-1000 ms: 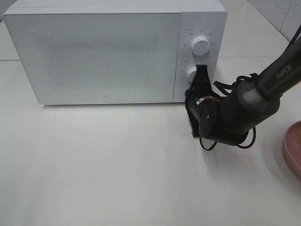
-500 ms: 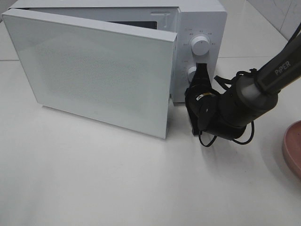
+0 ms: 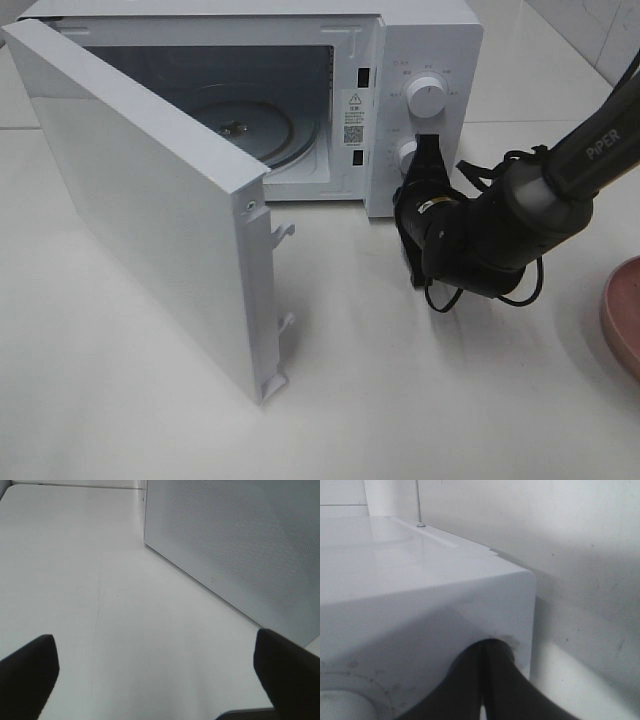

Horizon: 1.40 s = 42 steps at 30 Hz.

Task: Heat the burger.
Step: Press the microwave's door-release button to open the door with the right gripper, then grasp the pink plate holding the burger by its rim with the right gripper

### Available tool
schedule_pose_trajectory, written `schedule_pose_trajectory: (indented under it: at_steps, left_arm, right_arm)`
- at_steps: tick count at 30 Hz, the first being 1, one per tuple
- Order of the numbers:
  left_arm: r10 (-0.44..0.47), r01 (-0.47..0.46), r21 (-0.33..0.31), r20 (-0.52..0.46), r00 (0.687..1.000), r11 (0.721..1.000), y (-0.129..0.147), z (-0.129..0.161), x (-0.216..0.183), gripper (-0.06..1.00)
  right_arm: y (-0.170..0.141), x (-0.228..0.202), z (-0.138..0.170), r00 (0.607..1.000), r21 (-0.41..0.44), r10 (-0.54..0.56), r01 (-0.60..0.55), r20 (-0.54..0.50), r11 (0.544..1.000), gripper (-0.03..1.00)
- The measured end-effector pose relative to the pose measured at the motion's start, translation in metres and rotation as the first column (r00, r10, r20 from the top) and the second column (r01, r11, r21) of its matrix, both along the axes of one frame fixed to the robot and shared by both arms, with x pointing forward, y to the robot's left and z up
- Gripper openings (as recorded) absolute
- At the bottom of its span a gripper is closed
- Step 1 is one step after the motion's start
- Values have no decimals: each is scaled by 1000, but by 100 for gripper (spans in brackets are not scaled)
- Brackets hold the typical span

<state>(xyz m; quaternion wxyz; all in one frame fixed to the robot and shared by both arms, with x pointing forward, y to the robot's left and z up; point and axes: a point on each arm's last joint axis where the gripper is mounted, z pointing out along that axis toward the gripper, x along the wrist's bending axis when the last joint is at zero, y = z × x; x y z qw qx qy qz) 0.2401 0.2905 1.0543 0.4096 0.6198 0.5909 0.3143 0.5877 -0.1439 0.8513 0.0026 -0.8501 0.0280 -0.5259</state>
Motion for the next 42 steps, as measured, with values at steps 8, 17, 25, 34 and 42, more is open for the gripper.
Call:
schedule_pose_trajectory:
  at_steps: [8,17,25,34,42]
  left_arm:
    - [0,0,0,0,1000,1000,0,0,0,98]
    - [0,0,0,0,1000,1000,0,0,0,98]
    - [0,0,0,0,1000,1000,0,0,0,98]
    - [0,0,0,0,1000,1000,0,0,0,98]
    - [0,0,0,0,1000,1000,0,0,0,98]
  right_arm:
    - [-2,-5,6,999,-17,44,-44,6,999,1]
    - [-10,-17,18,999,7,42,-42,-13,999,1]
    - [-20,-34,23,996,2,60,-60,-66,998,1]
    - [-27,-57,38,980,-83,152,-163,-125,983,1]
    - [-24,-75,53,887,-255,379,-443,-263,860,1]
